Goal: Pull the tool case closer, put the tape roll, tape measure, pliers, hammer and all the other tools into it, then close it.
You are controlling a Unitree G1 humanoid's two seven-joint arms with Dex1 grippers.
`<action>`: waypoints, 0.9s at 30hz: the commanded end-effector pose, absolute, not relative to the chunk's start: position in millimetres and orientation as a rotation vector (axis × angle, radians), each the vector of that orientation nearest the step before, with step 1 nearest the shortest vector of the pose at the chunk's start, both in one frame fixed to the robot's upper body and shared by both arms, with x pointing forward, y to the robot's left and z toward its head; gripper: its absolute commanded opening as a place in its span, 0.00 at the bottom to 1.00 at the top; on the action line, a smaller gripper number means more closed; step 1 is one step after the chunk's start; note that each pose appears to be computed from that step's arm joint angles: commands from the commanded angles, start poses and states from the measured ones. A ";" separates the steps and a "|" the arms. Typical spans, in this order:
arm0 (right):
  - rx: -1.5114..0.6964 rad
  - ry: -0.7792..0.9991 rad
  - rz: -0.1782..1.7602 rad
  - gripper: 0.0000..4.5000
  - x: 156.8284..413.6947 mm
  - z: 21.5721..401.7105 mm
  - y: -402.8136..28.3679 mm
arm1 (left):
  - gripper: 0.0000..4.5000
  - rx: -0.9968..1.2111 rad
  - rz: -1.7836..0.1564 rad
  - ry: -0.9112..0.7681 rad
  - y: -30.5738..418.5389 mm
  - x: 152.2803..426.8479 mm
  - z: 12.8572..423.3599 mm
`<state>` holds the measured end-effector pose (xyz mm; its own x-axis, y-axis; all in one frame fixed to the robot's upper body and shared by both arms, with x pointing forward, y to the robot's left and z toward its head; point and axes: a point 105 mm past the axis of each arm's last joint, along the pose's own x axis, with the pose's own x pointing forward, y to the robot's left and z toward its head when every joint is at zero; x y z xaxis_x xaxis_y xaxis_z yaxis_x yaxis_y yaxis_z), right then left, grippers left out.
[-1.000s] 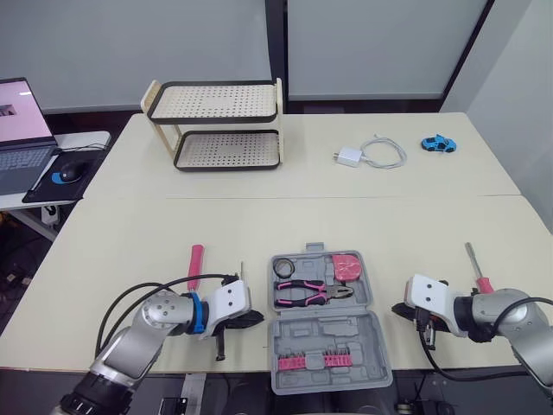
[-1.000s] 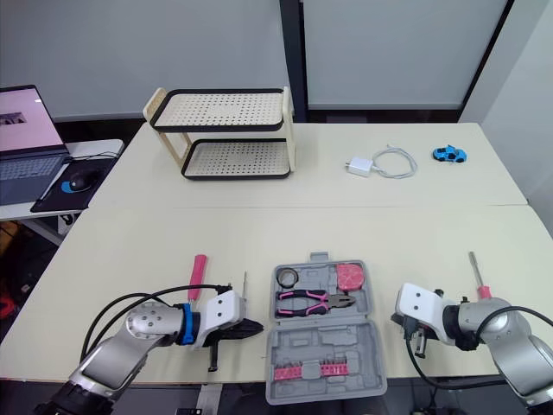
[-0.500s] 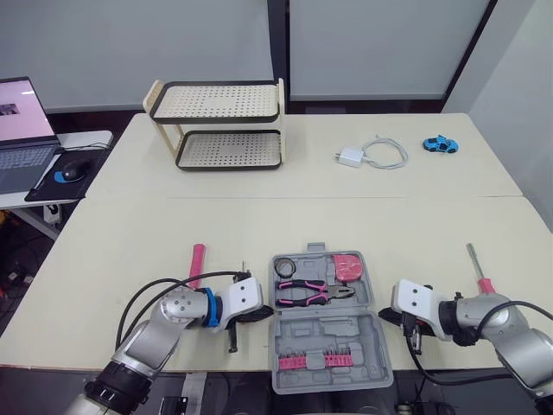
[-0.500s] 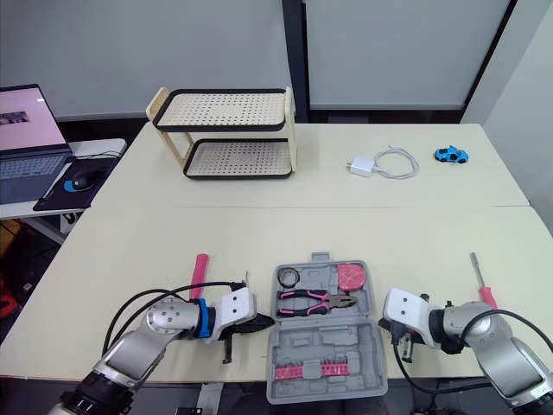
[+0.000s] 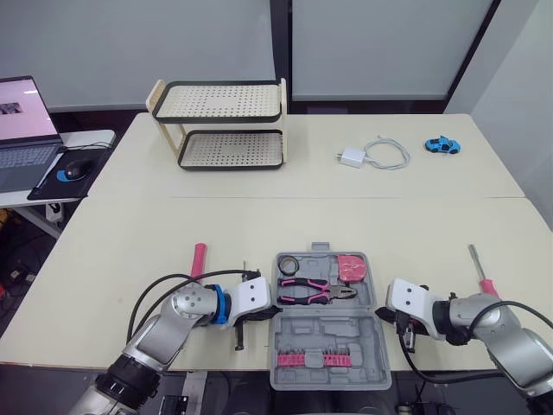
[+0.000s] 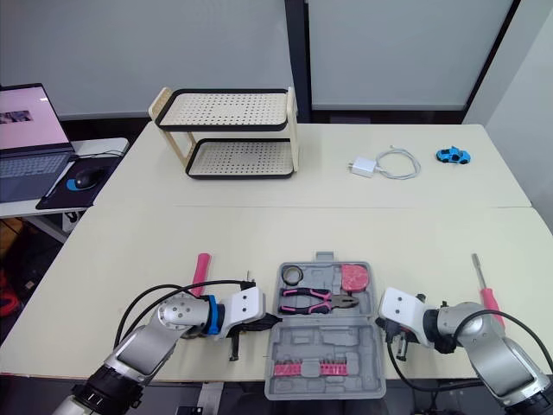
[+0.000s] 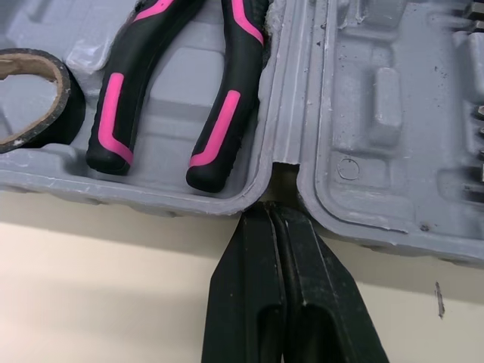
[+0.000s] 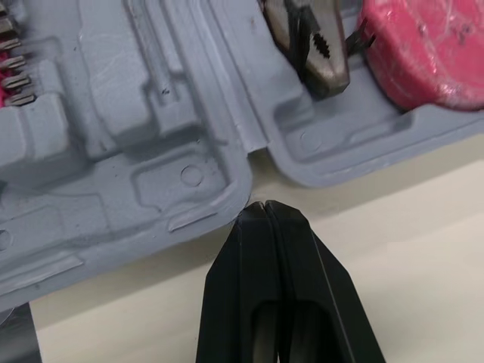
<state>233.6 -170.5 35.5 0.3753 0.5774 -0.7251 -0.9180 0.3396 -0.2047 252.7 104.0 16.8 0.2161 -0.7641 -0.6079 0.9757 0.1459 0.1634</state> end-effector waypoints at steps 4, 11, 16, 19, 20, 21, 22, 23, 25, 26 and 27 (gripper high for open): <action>-0.658 0.555 1.105 0.00 230.4 41.6 -158.4 | 0.01 0.598 -1.363 0.354 81.0 253.6 28.1; -0.645 0.565 1.099 0.00 229.4 40.8 -158.9 | 0.01 0.601 -1.382 0.333 72.6 254.1 30.7; -0.636 0.565 1.091 0.00 229.0 40.9 -158.6 | 0.01 0.596 -1.392 0.321 66.8 253.6 33.4; -0.629 0.560 1.085 0.00 229.8 41.5 -157.5 | 0.01 0.596 -1.390 0.315 65.2 254.6 34.5; -0.628 0.558 1.083 0.00 230.3 41.5 -157.1 | 0.01 0.596 -1.387 0.313 64.8 255.2 34.9; -0.626 0.558 1.082 0.00 230.5 41.4 -156.7 | 0.01 0.595 -1.382 0.312 64.3 256.1 35.1; -0.625 0.557 1.081 0.00 230.9 41.1 -156.4 | 0.01 0.595 -1.378 0.311 63.8 256.8 35.2; -0.624 0.557 1.081 0.00 231.1 40.9 -156.2 | 0.01 0.594 -1.376 0.311 63.4 257.3 35.2; -0.620 0.558 1.081 0.00 231.4 40.7 -155.5 | 0.01 0.596 -1.372 0.310 63.4 258.1 35.4; -0.619 0.557 1.078 0.00 232.0 40.7 -155.2 | 0.01 0.597 -1.369 0.309 63.5 258.9 35.5; -0.616 0.555 1.075 0.00 232.9 40.7 -154.8 | 0.01 0.599 -1.366 0.308 63.8 259.6 35.5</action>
<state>235.2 -175.6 34.6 0.3954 0.5604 -0.7278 -0.9016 0.3882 -0.1909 263.1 91.7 19.7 0.2307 -0.7533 -0.6158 0.9716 0.1446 0.1871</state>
